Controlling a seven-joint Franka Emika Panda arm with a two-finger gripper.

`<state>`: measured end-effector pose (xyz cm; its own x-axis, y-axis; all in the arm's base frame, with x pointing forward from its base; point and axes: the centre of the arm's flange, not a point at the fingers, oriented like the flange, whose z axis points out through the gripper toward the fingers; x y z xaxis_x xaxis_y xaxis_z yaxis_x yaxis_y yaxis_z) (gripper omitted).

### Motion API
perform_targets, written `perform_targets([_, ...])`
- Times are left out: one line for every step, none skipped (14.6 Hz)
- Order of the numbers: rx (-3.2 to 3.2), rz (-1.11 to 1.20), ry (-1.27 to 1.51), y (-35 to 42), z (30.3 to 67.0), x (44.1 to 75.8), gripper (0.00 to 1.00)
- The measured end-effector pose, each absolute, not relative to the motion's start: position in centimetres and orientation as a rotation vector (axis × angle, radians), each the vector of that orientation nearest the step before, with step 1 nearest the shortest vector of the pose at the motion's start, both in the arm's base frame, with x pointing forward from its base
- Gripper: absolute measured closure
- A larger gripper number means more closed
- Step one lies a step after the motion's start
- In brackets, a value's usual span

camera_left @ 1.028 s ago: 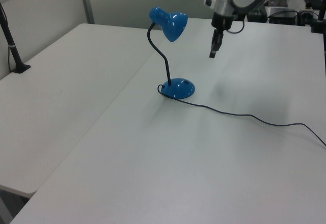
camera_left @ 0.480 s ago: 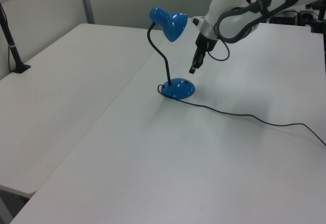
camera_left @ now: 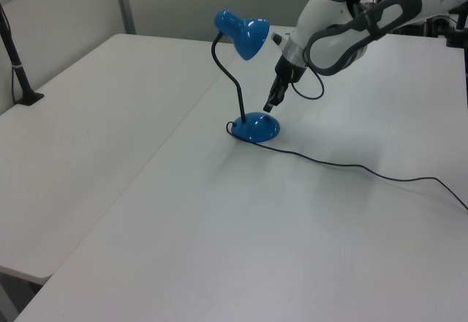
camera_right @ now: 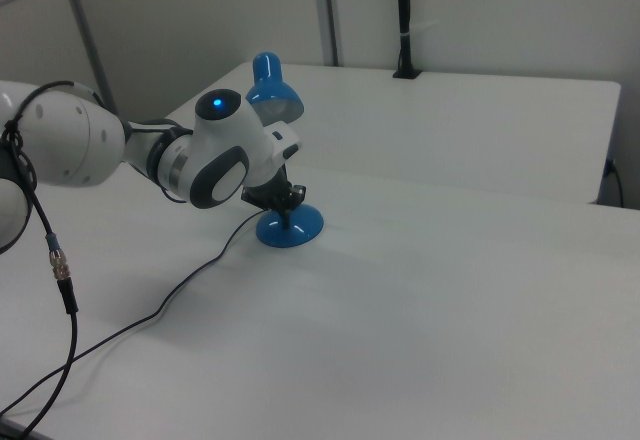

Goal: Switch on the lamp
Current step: 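Press the switch on the lamp base with the gripper fingers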

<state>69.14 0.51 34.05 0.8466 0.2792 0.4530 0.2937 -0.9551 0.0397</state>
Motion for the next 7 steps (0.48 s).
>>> perform_targets([-2.988,-0.727,-0.469,0.79,33.86,69.19,0.98])
perform_targets([-2.987,-0.729,-0.474,1.01,33.76,69.25,0.98])
perform_targets([-2.986,-0.728,-0.476,1.11,33.65,69.30,0.98])
perform_targets([-2.987,-0.726,-0.476,1.13,33.50,69.37,0.98])
perform_targets([-2.987,-0.723,-0.476,1.14,33.28,69.42,0.98])
perform_targets([-2.988,-0.719,-0.477,1.15,33.03,69.50,0.98])
perform_targets([-2.988,-0.720,-0.478,1.21,32.97,69.63,0.98])
